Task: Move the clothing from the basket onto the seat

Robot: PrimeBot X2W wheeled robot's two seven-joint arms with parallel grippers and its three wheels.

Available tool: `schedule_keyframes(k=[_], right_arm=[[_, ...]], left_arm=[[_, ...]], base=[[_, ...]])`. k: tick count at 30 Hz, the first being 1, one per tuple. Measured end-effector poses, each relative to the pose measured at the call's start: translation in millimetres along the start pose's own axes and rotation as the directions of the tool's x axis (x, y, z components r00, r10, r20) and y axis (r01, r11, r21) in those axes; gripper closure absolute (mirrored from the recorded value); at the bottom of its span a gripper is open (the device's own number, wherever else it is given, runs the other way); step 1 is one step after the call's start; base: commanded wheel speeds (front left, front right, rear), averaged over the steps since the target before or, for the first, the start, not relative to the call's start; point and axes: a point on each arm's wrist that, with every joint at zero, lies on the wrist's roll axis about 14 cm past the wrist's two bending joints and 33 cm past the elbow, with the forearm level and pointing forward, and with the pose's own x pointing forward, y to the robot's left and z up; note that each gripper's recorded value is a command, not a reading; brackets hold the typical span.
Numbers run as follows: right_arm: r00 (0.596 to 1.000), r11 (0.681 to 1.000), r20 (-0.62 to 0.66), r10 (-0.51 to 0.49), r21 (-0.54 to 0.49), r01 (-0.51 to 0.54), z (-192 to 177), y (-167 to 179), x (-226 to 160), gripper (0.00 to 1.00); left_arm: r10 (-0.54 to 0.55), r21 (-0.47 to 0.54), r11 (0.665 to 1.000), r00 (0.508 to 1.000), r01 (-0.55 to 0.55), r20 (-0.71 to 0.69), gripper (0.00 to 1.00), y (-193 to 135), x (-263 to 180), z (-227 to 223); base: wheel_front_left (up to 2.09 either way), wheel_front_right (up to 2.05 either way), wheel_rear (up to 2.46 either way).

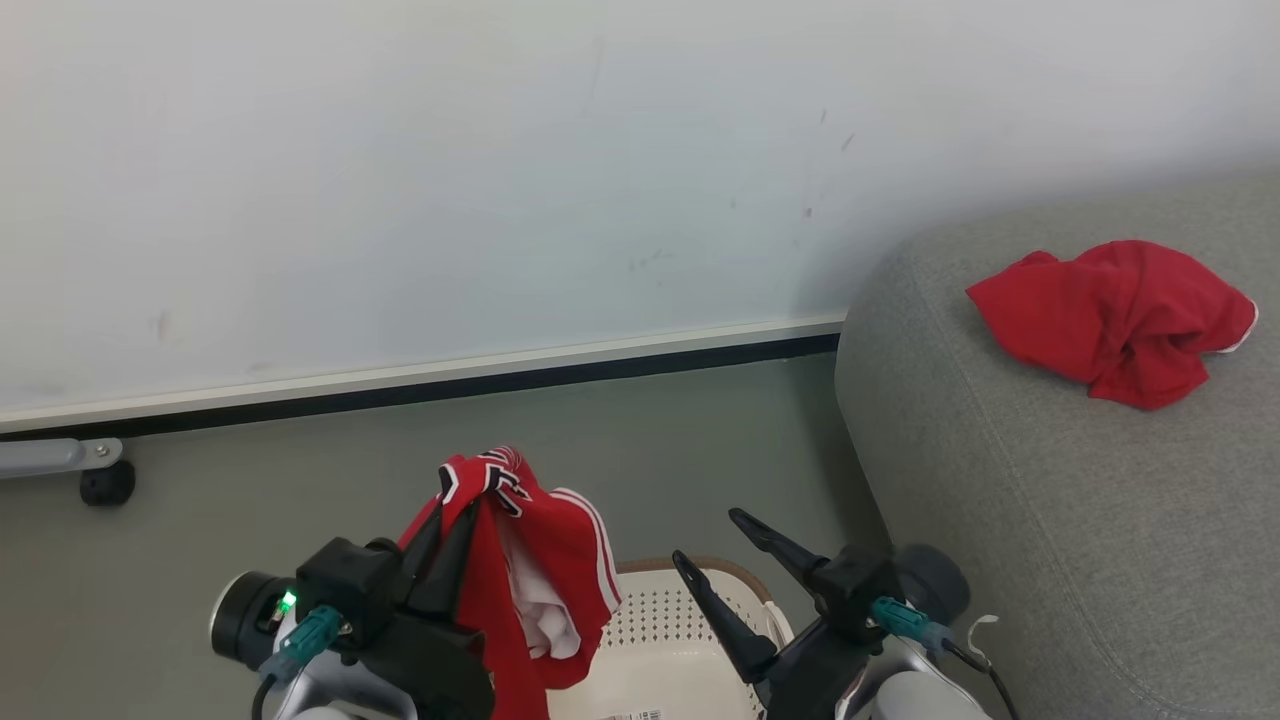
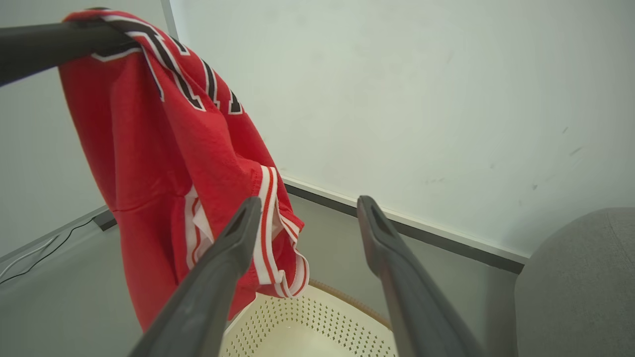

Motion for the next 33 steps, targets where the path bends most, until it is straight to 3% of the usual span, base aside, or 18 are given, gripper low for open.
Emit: schedule_keyframes(k=[15,26,33], right_arm=[[0.971,0.972,-0.112,0.213,-0.081,-0.222,-18.2,44.8,25.0,0.00],[0.952,0.957,-0.147,0.268,-0.074,-0.281,-22.3,54.3,35.0,0.00],[0.958,0.964,-0.141,0.251,-0.056,-0.261,-17.2,45.6,41.7,0.00]], left_arm=[[-0.071,-0.002,0.997,0.997,0.071,0.015,1.00,-24.6,3.6,15.1],[-0.106,-0.008,0.994,0.994,0.106,0.014,1.00,-36.7,1.5,19.5],[-0.136,-0.012,0.991,0.991,0.136,0.009,1.00,-45.4,1.7,20.7]], base=[[0.00,0.00,0.00],[0.00,0.00,0.00],[0.00,0.00,0.00]])
